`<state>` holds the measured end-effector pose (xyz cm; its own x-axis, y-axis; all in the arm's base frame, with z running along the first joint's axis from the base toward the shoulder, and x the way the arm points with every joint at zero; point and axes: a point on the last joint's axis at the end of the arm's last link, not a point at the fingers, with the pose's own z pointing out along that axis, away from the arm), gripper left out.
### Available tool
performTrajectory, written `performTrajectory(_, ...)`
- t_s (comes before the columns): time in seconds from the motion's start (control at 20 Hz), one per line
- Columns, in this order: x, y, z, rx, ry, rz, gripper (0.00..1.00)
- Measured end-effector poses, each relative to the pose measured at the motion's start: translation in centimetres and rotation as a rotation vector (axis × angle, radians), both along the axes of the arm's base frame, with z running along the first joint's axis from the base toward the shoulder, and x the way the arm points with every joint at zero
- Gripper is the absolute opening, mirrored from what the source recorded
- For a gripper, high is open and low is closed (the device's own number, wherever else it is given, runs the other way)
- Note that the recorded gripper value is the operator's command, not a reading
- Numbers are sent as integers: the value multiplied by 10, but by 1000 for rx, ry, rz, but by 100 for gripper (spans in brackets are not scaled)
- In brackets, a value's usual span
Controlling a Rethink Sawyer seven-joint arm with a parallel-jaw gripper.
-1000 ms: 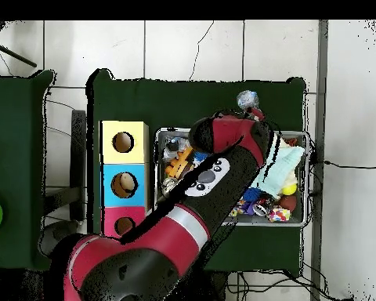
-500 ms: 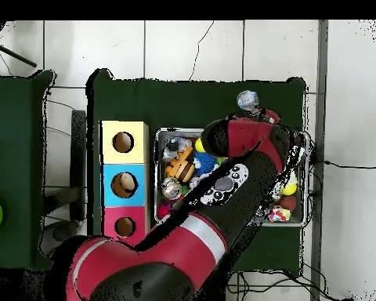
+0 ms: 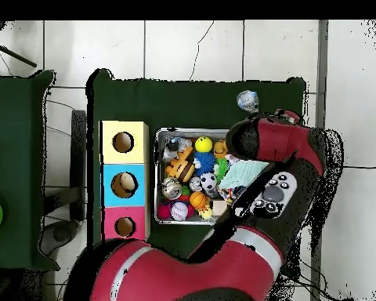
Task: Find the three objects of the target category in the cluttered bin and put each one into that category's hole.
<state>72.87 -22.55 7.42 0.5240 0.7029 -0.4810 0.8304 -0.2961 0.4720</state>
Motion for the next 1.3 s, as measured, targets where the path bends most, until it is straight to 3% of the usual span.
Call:
performTrajectory(0.25, -9, -24, 24, 9, 52, 92, 0)
performTrajectory(0.65, -9, -39, 35, 33, 60, 238, 0)
performTrajectory(0.7, -8, -40, 34, 52, 66, 271, 0)
performTrajectory(1.05, 7, -46, 23, 143, 56, 351, 0)
performTrajectory(1.3, 13, -53, 4, 271, 74, 386, 0)
